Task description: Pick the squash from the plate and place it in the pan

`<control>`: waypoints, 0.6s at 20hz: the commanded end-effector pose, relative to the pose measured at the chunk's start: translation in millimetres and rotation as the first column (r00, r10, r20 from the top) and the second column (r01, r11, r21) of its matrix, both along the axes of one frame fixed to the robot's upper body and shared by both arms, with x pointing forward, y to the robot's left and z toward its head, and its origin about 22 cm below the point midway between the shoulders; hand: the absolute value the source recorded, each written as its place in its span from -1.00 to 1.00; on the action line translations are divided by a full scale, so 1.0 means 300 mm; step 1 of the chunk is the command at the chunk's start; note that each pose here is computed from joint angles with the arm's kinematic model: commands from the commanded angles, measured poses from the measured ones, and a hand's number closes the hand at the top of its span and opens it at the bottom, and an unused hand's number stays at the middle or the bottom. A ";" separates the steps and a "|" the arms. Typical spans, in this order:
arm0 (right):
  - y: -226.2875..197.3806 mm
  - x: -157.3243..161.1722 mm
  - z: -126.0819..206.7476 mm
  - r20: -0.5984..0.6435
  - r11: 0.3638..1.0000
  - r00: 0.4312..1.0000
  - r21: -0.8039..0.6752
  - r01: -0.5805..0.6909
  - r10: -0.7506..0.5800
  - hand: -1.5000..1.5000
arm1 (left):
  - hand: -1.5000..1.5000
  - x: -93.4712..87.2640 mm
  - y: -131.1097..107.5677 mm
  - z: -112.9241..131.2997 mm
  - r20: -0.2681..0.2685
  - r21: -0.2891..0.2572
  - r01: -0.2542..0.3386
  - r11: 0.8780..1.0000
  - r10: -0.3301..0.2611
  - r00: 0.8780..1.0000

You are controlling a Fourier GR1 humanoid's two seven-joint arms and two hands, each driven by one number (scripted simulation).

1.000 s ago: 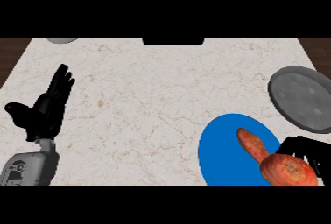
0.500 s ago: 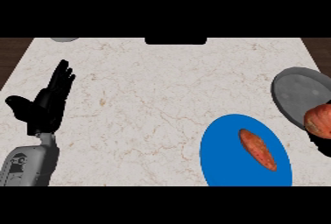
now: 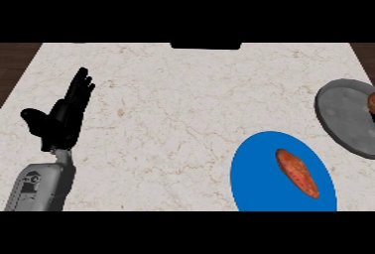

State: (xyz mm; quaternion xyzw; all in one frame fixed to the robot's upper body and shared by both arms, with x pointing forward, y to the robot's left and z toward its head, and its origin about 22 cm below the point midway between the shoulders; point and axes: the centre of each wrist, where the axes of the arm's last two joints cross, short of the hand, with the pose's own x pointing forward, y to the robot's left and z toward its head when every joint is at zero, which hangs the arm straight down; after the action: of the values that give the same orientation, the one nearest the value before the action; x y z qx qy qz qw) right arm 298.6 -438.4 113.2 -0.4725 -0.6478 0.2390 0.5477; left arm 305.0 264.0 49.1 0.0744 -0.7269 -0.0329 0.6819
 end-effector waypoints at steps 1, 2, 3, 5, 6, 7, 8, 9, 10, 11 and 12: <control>-0.086 0.086 -0.028 0.011 0.997 0.998 -0.046 0.056 -0.055 1.00 | 0.00 -0.004 -0.024 0.015 0.018 0.004 0.003 1.000 -0.003 1.000; -0.120 0.054 -0.099 -0.003 0.997 0.998 -0.035 0.065 -0.066 1.00 | 0.00 0.006 -0.003 0.023 0.007 -0.002 0.009 1.000 -0.009 1.000; -0.104 0.066 -0.147 -0.017 0.998 0.998 -0.029 0.063 -0.063 1.00 | 0.00 0.009 -0.041 0.017 0.022 -0.002 0.014 1.000 -0.014 1.000; -0.132 0.081 -0.146 0.015 0.997 0.997 -0.026 0.077 -0.077 1.00 | 0.00 -0.007 0.003 -0.006 0.014 0.015 0.025 1.000 -0.026 1.000; -0.162 0.104 -0.082 0.013 0.997 0.997 -0.009 0.083 -0.082 1.00 | 0.00 -0.009 -0.035 -0.023 0.018 0.005 0.030 1.000 -0.030 0.999; -0.142 0.130 -0.091 0.010 0.996 0.996 0.001 0.087 -0.087 1.00 | 0.00 0.011 -0.027 0.008 0.009 -0.004 0.040 0.999 -0.040 0.999; -0.153 0.093 -0.166 -0.003 0.997 0.997 -0.015 0.072 -0.072 1.00 | 0.00 0.018 -0.011 0.042 0.010 -0.004 0.025 1.000 -0.025 1.000; -0.149 0.105 -0.169 -0.024 0.999 0.998 -0.015 0.051 -0.051 1.00 | 0.00 -0.010 -0.060 0.023 0.010 0.000 0.035 0.999 -0.035 0.999; -0.145 0.107 -0.179 -0.008 0.984 0.999 0.171 0.045 -0.045 1.00 | 0.00 0.012 -0.039 0.016 0.011 -0.001 0.045 0.999 -0.045 0.999; -0.141 0.123 -0.179 -0.080 0.990 0.996 0.130 0.048 -0.038 1.00 | 0.00 0.025 -0.045 0.031 0.012 -0.006 0.021 1.000 -0.021 1.000; -0.167 0.098 -0.192 -0.129 0.988 0.990 0.137 0.072 -0.055 -1.00 | 0.00 0.002 -0.029 0.011 0.017 -0.001 0.031 1.000 -0.031 0.999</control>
State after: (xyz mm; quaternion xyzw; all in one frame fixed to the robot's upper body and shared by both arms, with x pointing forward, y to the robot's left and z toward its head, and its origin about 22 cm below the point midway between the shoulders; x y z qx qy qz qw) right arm 329.6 -482.6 67.0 -0.4669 -0.6292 0.2104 0.5846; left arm 307.5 254.5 54.1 0.0639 -0.7322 -0.0418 0.6768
